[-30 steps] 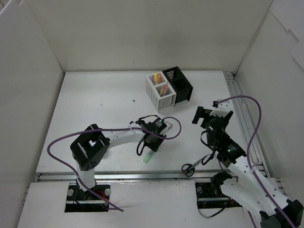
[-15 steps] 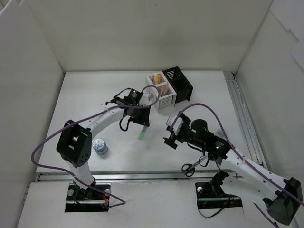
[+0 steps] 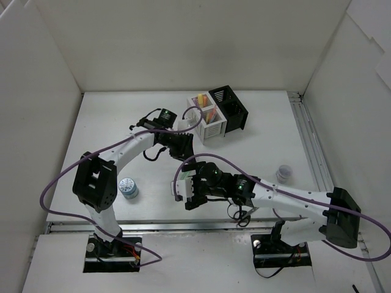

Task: Sort the stationery into containers
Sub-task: Place the pen in the storage box.

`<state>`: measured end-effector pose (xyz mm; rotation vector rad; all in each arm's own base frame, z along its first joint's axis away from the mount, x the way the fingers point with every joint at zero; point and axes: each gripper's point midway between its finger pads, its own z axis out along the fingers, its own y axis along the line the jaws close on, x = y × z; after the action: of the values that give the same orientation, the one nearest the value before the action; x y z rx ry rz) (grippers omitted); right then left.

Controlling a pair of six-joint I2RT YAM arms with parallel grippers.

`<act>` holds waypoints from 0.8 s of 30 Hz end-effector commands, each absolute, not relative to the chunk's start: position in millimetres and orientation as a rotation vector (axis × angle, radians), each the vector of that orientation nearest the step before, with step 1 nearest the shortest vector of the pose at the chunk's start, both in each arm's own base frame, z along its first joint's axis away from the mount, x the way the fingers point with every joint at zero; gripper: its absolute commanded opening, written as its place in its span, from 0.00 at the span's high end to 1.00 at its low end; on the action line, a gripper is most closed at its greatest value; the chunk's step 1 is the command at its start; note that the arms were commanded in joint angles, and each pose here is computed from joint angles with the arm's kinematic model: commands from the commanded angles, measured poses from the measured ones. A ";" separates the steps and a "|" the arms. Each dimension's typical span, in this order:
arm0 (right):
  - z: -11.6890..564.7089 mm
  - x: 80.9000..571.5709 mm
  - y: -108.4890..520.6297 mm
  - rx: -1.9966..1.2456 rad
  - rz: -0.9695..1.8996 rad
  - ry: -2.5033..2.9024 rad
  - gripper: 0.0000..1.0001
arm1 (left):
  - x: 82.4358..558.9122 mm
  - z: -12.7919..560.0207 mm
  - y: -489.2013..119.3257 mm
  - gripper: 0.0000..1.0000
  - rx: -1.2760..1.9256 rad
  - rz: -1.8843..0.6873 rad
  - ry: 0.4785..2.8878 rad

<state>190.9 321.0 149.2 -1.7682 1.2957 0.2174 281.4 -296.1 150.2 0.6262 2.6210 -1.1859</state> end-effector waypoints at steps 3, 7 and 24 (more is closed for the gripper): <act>183.1 210.5 345.8 -1.760 0.105 1.118 0.02 | 255.9 178.3 -299.0 1.00 0.637 -1.284 2.589; 172.1 218.5 355.0 -1.801 0.066 1.113 0.02 | 236.3 180.8 -306.0 1.00 0.686 -1.330 2.600; 168.6 234.2 366.9 -1.810 -0.012 1.085 0.74 | 207.2 202.8 -316.3 0.98 0.748 -1.376 2.572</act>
<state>207.1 348.7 125.2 -1.9588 1.1355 0.0570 231.1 -306.6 163.8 0.6869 2.6344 -1.2535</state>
